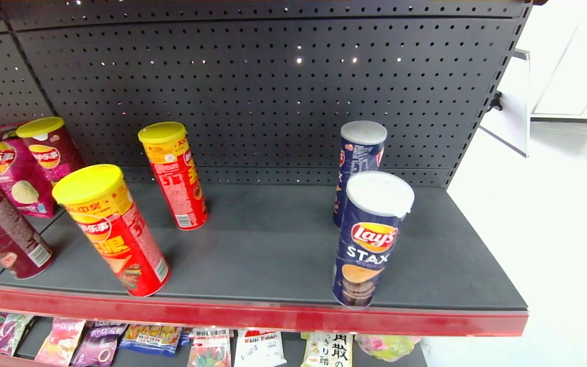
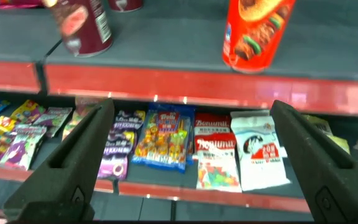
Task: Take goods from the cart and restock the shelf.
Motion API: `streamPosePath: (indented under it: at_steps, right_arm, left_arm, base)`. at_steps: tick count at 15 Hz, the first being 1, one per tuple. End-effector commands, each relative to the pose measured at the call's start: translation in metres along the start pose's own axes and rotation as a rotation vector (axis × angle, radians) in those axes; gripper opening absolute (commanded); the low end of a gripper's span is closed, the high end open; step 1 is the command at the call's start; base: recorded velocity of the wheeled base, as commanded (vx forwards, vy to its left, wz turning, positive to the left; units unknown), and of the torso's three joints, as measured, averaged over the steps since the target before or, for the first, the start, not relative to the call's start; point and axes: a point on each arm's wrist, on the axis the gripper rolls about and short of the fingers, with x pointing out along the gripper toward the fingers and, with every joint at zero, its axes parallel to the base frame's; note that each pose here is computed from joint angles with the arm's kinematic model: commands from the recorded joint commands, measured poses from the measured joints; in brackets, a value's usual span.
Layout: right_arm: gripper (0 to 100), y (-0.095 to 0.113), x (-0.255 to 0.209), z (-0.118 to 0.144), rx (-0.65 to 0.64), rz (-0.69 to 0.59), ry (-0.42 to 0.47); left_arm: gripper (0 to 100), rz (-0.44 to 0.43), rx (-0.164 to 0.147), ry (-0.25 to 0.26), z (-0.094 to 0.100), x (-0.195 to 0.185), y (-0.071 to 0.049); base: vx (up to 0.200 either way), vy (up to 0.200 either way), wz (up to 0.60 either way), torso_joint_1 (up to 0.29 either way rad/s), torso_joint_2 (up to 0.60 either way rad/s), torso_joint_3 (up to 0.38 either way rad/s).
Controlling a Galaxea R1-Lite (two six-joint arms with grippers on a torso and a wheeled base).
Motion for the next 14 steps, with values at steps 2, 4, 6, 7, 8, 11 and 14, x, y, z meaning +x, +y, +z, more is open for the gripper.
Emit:
streamPosePath:
  at_steps: [2, 4, 6, 7, 8, 11, 14]
  right_arm:
    - [100, 0.0000, 0.0002, -0.0004, 0.000, 0.000, 0.003]
    - [100, 0.0000, 0.0001, 0.0000, 0.000, 0.000, 0.002]
    - [100, 0.0000, 0.0001, 0.0002, 0.000, 0.000, 0.000]
    - [100, 0.0000, 0.0001, 0.0000, 0.000, 0.000, 0.002]
    - [100, 0.0000, 0.0001, 0.0000, 0.000, 0.000, 0.002]
    - [100, 0.0000, 0.0001, 0.0000, 0.000, 0.002, 0.002]
    - [100, 0.0000, 0.0001, 0.0000, 0.000, 0.000, 0.002]
  left_arm:
    - [100, 0.001, 0.001, 0.001, 0.0000, 0.0001, 0.0000]
    - [100, 0.000, 0.001, 0.001, 0.0000, 0.0001, 0.0000]
    - [100, 0.000, 0.001, 0.003, 0.0001, 0.0002, 0.0000]
    - [100, 0.000, 0.001, 0.001, 0.0000, 0.0001, 0.0000]
    - [100, 0.000, 0.001, 0.001, 0.0000, 0.0001, 0.0000]
    - [100, 0.000, 0.001, 0.001, 0.0000, 0.0001, 0.0000]
    - [100, 0.000, 0.001, 0.001, 0.0000, 0.0001, 0.0000]
  base:
    - [0.000, 0.000, 0.00, 0.000, 0.00, 0.000]
    - [0.000, 0.100, 0.00, 0.004, 0.00, 0.004]
    - [0.000, 0.200, 0.00, 0.010, 0.01, 0.005]
    - [0.000, 0.200, 0.00, 0.012, 0.01, 0.002]
    - [0.000, 0.200, 0.00, 0.022, 0.00, -0.002]
    - [0.000, 0.200, 0.00, 0.004, 0.00, 0.004]
    - [0.000, 0.200, 0.00, 0.001, 0.00, -0.002]
